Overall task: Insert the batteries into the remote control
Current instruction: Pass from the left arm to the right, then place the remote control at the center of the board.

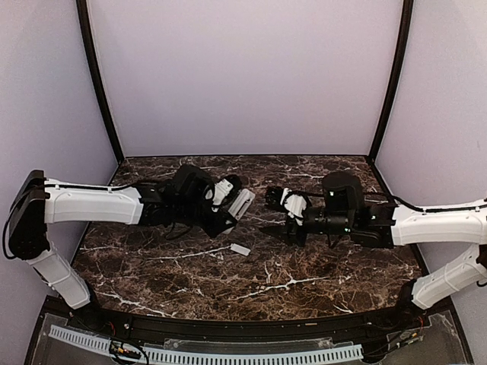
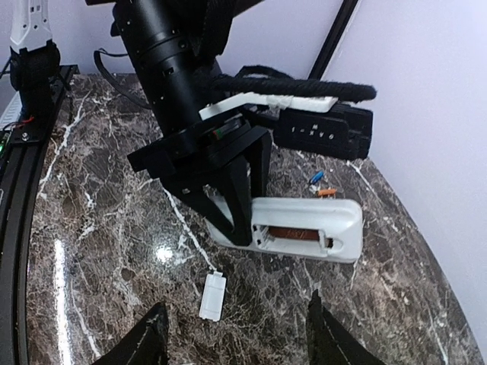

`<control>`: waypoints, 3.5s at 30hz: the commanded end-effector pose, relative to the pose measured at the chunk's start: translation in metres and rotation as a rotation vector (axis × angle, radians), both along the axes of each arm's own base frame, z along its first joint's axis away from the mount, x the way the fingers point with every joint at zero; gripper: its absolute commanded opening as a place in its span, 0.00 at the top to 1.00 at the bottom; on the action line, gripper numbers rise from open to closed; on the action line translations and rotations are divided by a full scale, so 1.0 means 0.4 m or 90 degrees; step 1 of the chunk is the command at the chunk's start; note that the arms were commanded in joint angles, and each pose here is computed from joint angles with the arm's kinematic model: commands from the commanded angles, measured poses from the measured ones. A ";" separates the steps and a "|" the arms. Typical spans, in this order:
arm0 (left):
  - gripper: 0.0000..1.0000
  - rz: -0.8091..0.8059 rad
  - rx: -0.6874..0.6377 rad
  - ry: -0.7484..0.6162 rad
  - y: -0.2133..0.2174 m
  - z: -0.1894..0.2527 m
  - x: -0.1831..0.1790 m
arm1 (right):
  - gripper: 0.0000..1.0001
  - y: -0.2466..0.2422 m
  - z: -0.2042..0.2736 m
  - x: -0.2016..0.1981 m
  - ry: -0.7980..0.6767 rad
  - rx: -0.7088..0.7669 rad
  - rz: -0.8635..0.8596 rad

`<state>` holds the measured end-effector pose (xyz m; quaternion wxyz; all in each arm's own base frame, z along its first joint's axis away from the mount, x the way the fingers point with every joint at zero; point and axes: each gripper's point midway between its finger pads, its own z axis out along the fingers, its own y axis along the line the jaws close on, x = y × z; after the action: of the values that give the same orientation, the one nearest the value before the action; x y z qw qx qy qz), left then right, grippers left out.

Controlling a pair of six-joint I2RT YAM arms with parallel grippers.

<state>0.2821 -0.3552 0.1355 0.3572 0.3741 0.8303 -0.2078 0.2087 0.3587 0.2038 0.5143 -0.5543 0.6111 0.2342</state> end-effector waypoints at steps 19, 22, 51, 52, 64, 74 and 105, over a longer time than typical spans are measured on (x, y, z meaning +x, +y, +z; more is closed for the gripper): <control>1.00 -0.250 -0.096 0.143 -0.012 0.195 -0.228 | 0.01 0.095 0.029 -0.009 -0.573 -0.528 0.244; 1.00 -0.252 -0.096 0.151 -0.012 0.191 -0.231 | 0.02 0.111 0.017 0.000 -0.582 -0.548 0.233; 0.39 -0.221 -0.069 0.135 0.013 0.197 -0.202 | 0.77 0.101 -0.075 -0.043 -0.366 -0.536 0.165; 0.31 -0.216 -0.074 0.129 0.016 0.211 -0.195 | 0.78 0.094 -0.090 -0.050 -0.339 -0.535 0.158; 0.20 0.022 -0.140 0.098 0.139 0.251 -0.009 | 0.78 0.067 -0.327 -0.155 0.011 -0.452 0.114; 0.21 0.132 -0.136 0.097 0.216 0.213 0.064 | 0.74 0.049 -0.442 -0.179 0.188 -0.476 0.111; 0.32 0.314 -0.058 0.102 0.269 0.081 0.342 | 0.26 0.116 -0.192 -0.084 0.158 -0.385 0.007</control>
<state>0.3819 -0.2577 0.1787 0.3556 0.1698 0.8955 -0.2071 0.1501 0.3871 0.0528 0.1309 -0.7044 0.6928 0.0820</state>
